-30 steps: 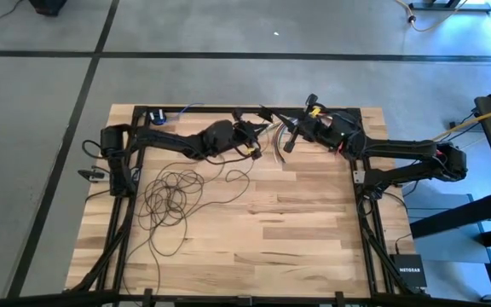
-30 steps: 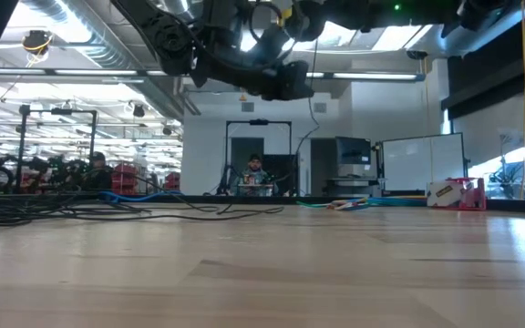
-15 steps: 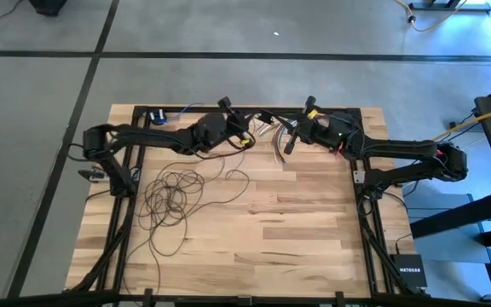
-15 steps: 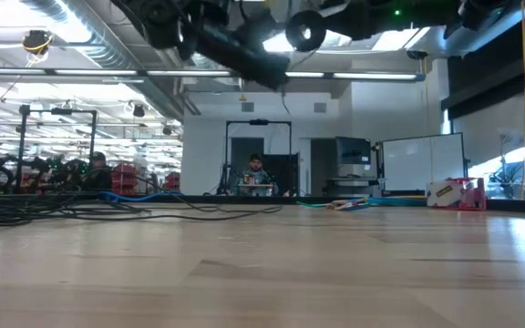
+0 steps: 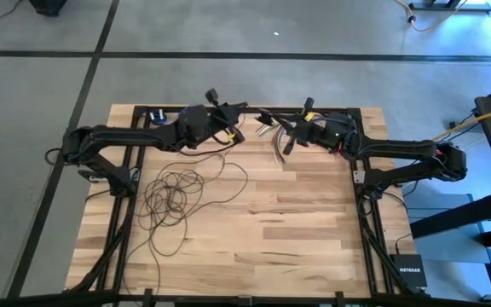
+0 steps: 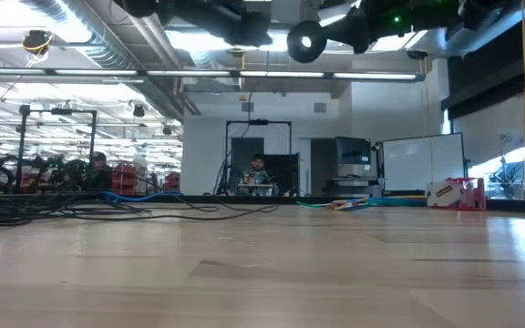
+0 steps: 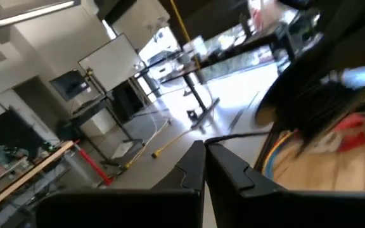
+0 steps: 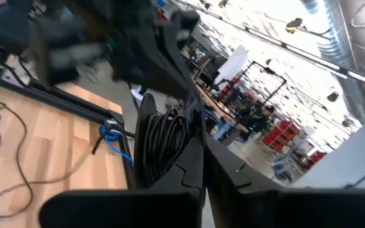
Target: Coiling cords
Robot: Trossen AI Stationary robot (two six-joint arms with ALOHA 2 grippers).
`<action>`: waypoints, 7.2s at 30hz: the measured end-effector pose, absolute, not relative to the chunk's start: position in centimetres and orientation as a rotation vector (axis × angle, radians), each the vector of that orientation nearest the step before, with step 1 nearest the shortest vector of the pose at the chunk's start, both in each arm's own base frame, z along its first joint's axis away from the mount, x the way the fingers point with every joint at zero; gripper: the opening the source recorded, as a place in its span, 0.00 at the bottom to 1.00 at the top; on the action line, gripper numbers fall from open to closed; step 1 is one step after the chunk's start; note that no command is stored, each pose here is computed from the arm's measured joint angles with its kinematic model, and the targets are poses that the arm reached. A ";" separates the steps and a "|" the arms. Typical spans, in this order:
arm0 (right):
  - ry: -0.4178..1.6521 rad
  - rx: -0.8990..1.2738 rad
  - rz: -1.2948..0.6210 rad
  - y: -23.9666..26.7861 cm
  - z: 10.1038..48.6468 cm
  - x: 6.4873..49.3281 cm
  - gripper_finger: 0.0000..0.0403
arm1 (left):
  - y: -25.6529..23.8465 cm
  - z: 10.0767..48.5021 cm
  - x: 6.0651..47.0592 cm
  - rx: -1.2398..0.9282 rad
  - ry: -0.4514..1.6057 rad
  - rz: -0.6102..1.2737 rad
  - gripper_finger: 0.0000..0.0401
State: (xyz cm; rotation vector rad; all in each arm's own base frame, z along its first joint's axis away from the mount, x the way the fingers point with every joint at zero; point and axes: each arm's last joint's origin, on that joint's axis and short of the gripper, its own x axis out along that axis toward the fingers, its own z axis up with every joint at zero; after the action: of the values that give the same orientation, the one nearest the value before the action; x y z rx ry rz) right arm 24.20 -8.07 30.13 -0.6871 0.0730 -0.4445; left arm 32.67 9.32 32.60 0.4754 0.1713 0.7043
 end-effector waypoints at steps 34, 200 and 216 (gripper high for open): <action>0.063 -0.657 -0.649 -9.4 28.9 26.5 0.02 | 6.7 29.4 37.0 0.250 -0.064 0.437 0.01; 0.117 -0.774 -0.566 -6.9 29.2 26.4 0.02 | 4.3 24.3 40.8 0.388 0.353 0.197 0.07; 0.107 -0.770 -0.590 -6.9 29.7 26.1 0.02 | 2.5 28.2 35.8 0.388 0.575 0.194 0.40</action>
State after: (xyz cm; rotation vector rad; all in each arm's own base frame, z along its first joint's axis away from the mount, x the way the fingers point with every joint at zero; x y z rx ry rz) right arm 26.10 -6.91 29.71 -0.7704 0.1068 -0.5902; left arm 35.82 2.49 28.21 0.3877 0.5753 0.1941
